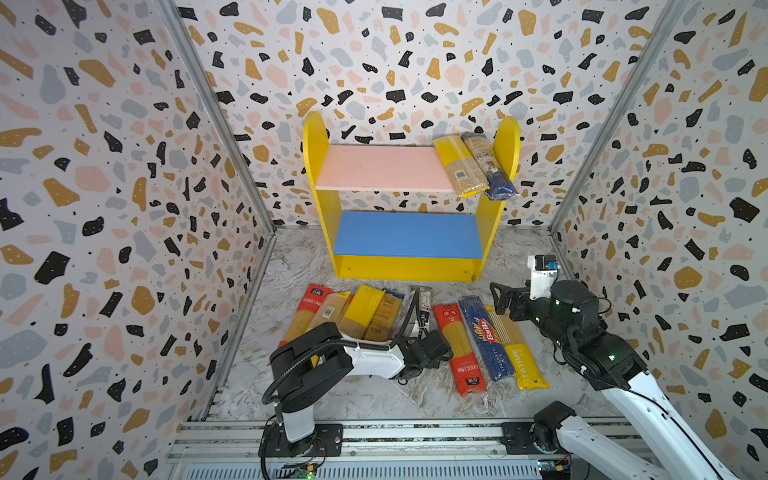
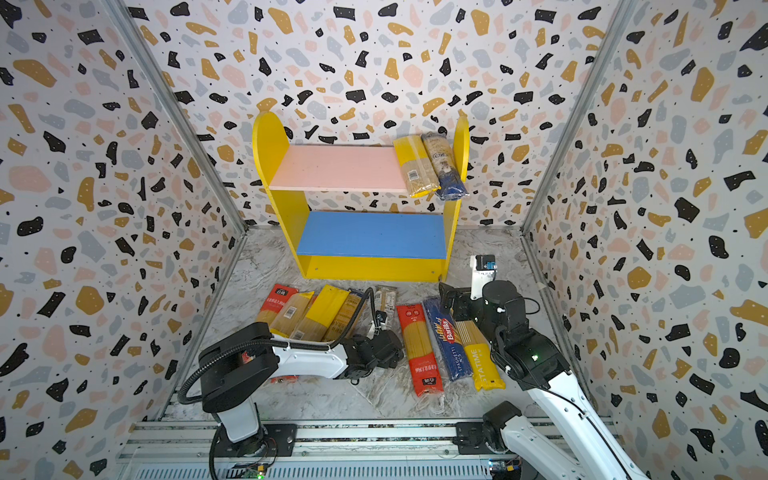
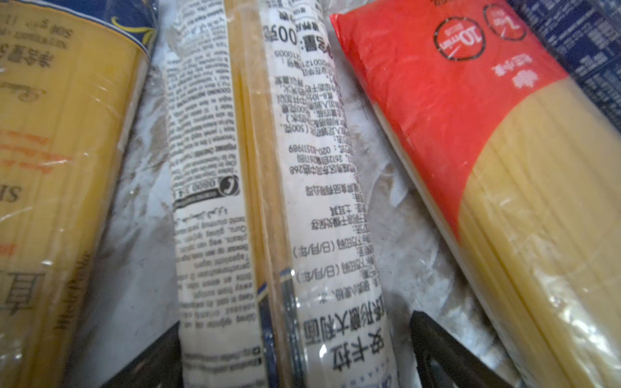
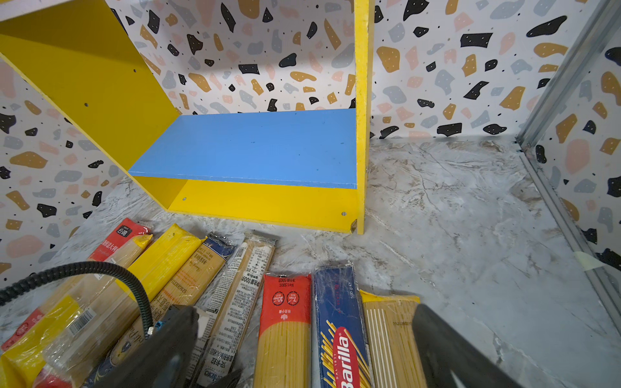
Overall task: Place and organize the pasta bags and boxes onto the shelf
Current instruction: 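Close the left gripper on the white-labelled bag's end and lift it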
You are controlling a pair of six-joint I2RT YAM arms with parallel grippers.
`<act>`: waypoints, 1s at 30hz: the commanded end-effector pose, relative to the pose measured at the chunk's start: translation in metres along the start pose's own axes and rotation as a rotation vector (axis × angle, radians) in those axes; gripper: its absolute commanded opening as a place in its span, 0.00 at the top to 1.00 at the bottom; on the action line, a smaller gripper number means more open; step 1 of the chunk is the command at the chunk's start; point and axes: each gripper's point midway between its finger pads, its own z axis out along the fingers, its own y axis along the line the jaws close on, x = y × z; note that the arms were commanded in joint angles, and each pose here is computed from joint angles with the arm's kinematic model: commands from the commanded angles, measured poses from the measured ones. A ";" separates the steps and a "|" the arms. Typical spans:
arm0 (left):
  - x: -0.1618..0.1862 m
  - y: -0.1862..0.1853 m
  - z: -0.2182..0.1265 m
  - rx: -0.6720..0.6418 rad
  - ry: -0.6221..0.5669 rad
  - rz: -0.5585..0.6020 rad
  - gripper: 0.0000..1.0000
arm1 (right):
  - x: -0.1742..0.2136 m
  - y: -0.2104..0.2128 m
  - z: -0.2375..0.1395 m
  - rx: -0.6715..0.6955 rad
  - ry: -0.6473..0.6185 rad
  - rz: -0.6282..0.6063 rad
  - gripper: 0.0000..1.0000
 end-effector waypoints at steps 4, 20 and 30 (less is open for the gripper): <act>0.032 0.007 0.020 0.008 0.079 -0.007 0.45 | -0.010 0.001 -0.007 -0.004 -0.018 0.008 0.00; -0.004 0.024 -0.030 0.002 -0.021 0.010 1.00 | -0.013 0.013 -0.002 -0.064 -0.016 0.006 0.01; -0.066 0.033 -0.097 0.000 -0.169 0.040 1.00 | -0.024 0.020 -0.004 -0.091 -0.034 0.006 0.01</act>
